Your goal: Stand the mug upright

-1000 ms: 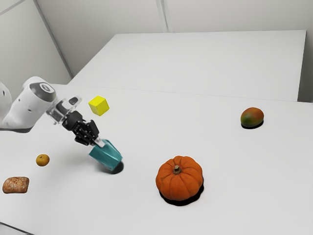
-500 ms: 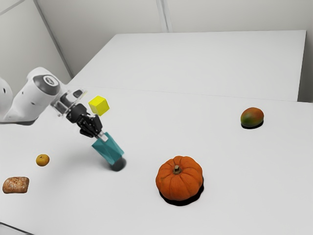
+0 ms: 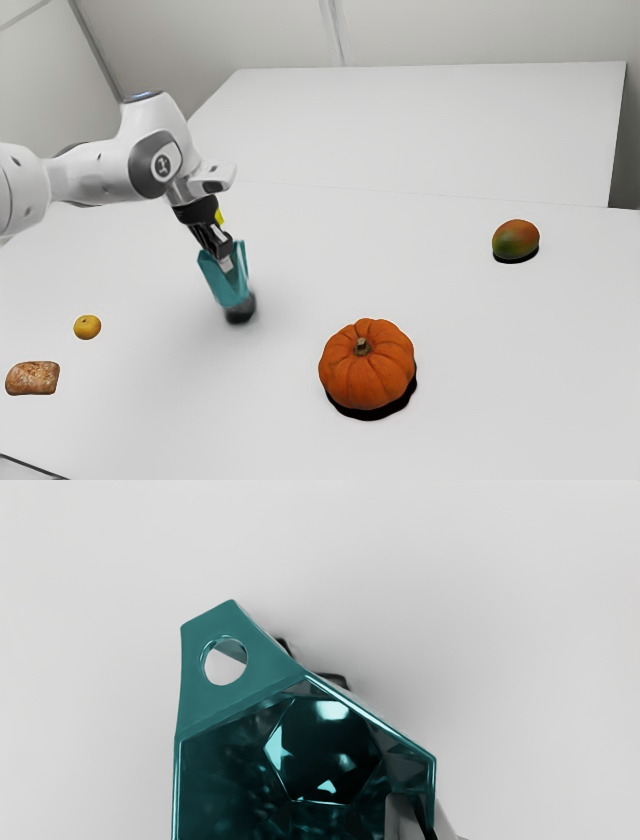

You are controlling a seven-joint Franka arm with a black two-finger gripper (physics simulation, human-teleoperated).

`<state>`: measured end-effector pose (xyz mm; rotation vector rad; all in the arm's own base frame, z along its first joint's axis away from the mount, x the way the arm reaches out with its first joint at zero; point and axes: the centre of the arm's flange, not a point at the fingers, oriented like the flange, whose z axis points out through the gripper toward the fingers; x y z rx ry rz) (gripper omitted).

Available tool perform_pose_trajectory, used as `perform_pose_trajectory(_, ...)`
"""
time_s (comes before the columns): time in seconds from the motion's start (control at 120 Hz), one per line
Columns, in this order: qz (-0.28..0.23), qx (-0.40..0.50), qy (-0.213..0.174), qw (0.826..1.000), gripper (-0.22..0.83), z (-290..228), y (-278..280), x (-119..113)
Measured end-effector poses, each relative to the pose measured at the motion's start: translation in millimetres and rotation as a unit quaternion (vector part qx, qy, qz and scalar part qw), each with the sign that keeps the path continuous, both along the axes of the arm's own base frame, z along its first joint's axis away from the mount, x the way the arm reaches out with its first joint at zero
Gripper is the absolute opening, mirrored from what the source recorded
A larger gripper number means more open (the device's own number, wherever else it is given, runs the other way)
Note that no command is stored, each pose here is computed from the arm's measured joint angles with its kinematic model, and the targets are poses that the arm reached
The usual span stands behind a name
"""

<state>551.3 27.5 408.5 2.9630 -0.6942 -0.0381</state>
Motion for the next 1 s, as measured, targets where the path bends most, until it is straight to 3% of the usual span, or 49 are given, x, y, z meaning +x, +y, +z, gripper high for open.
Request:
perform_pose_trajectory(0.225,0.016,0.013,-0.025,0.999,-0.17,-6.0,15.4,1.5)
perform_pose_trajectory(0.808,0.024,0.003,-0.038,0.999,-0.17,-34.7,-6.0,9.5)
perform_pose_trajectory(1.0,0.028,0.002,-0.043,0.999,0.16,-34.5,-5.8,11.5)
